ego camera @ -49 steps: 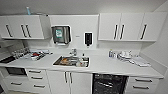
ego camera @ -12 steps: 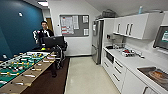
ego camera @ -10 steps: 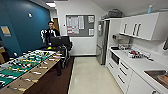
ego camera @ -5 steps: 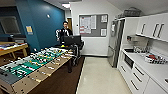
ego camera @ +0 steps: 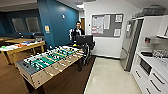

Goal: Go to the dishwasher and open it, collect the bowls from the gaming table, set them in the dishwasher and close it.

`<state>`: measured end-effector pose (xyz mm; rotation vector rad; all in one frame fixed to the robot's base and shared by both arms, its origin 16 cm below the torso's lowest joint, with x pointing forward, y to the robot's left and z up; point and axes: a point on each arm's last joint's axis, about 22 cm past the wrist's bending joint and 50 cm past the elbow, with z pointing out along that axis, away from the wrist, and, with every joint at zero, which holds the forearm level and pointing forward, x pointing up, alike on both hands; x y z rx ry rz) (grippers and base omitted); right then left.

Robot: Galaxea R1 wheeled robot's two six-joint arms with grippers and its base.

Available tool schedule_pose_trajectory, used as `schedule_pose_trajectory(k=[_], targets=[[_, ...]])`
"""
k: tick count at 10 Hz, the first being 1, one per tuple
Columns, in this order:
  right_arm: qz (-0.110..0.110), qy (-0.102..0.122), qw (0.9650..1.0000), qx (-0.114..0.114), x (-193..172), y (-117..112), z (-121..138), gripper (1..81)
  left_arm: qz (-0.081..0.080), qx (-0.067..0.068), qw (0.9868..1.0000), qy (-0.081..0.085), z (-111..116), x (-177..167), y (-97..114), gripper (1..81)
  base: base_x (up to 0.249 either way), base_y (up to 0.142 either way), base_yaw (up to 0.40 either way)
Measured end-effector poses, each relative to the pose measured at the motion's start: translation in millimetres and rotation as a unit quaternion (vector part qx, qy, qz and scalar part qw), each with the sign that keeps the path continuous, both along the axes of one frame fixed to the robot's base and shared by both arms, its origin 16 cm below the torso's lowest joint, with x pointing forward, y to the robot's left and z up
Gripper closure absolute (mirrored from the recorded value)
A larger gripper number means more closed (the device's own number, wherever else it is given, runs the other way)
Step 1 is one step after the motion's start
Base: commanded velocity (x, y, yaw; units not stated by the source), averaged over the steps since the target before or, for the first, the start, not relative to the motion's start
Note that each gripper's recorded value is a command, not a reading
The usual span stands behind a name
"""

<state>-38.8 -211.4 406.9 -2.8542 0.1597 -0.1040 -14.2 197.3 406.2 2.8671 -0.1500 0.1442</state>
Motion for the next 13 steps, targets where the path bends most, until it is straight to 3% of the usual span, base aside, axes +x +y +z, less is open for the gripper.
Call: schedule_pose_trajectory(k=[13], targets=[[0.000,-0.001,1.0000,0.001,0.2,2.9,0.0,1.0,0.000,-0.002,1.0000,0.002,0.1,-3.0,-3.8,1.0,0.000,0.000,0.357]])
